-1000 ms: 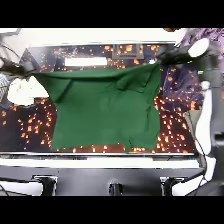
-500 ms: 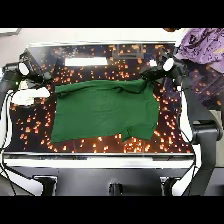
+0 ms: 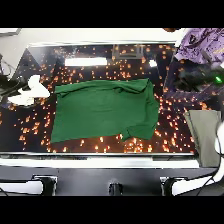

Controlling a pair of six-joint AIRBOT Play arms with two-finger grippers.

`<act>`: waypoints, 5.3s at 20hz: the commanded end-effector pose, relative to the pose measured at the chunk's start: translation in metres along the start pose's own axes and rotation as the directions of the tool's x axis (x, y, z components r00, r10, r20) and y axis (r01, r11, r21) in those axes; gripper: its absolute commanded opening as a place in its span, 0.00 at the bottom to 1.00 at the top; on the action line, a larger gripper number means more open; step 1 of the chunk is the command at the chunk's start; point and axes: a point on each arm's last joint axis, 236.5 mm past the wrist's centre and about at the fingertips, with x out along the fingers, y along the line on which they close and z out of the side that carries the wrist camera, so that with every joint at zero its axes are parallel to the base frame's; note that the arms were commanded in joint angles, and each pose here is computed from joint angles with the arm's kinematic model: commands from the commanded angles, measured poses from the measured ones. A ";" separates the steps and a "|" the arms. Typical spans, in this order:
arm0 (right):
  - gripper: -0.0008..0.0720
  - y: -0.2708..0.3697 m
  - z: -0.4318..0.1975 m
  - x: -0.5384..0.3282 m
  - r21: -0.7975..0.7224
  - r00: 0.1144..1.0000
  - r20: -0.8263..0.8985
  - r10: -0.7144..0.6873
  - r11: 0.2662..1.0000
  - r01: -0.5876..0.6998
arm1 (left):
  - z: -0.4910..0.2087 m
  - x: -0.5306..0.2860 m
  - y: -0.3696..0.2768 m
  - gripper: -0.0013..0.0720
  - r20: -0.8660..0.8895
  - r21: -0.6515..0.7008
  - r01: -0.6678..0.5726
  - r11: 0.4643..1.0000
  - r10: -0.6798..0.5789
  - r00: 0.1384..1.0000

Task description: Fold the clothes and pants, and hang the long-sleeved shirts on hangers.

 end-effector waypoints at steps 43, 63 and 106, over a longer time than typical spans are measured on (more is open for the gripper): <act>0.06 -0.027 -0.182 0.118 0.168 0.953 -0.261 0.157 0.979 -0.115 | -0.262 0.096 0.002 0.72 -0.331 -0.485 0.328 0.811 -0.518 0.789; 0.05 0.086 -0.066 0.055 -0.279 0.995 0.090 0.050 0.960 -0.023 | -0.112 0.022 -0.091 0.04 -0.099 -0.147 0.544 0.826 -0.560 0.823; 0.05 0.060 0.087 0.131 -0.195 0.925 0.286 -0.252 0.929 0.314 | 0.067 0.131 -0.130 0.03 0.132 0.095 0.059 0.994 -0.071 0.989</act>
